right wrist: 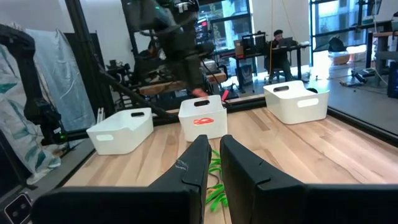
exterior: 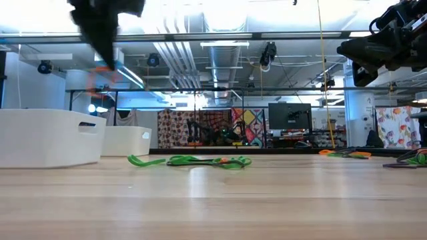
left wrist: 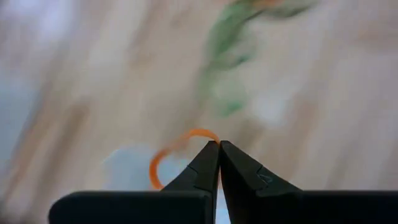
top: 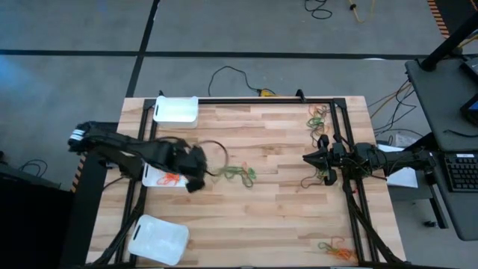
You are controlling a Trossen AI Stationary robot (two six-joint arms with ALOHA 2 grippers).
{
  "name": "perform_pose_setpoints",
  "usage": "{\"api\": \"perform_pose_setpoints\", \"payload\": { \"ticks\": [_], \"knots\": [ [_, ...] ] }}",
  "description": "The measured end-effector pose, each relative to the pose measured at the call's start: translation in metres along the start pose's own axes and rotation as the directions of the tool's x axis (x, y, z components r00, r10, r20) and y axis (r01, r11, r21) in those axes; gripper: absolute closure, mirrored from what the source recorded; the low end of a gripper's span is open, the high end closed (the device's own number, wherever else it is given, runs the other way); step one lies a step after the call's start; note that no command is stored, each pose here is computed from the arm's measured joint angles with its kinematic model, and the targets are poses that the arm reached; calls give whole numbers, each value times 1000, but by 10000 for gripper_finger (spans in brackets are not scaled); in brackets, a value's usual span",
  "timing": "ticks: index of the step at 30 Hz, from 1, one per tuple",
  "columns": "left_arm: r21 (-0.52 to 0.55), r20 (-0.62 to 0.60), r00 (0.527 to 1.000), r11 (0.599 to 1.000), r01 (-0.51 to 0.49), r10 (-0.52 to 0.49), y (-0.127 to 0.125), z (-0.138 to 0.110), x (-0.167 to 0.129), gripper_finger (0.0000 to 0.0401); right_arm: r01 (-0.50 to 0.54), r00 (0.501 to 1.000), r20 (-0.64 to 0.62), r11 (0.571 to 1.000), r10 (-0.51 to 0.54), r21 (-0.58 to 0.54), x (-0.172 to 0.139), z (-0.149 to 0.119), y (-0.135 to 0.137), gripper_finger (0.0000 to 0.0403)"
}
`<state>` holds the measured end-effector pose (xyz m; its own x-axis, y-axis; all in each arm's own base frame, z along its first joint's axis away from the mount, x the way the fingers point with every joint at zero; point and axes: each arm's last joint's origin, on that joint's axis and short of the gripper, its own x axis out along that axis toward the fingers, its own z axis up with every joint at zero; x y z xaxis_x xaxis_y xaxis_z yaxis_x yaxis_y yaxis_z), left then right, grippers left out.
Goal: Sort rubber bands into baskets
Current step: Put the orange rubber band into the middle white bin
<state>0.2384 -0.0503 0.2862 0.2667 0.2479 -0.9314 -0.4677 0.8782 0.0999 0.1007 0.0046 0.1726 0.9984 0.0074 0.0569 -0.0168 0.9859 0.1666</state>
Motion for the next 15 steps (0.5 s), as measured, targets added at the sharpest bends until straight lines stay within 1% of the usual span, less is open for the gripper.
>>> {"api": "perform_pose_setpoints", "payload": {
  "ticks": [1,3,5,8,11,15],
  "knots": [
    [-32,-20,999,999,-43,42,8,-5,-3,401,1,1000,0,1000,-1,0,0,0,0,369],
    [-100,-57,995,991,-87,81,21,-13,-4,401,0,1000,0,1000,0,0,0,0,0,369],
    [-188,-85,994,978,-87,73,30,-20,1,401,0,1000,0,1000,0,0,0,0,0,369],
    [-293,-150,988,952,-84,41,39,-32,20,401,1,1000,0,1000,-1,0,0,0,0,369],
    [-338,-204,979,936,-94,25,45,-45,49,401,0,1000,0,1000,0,0,0,0,0,369],
    [-365,-275,961,924,-116,12,50,-62,82,401,0,1000,0,1000,0,0,0,0,0,369]
  ]
}}
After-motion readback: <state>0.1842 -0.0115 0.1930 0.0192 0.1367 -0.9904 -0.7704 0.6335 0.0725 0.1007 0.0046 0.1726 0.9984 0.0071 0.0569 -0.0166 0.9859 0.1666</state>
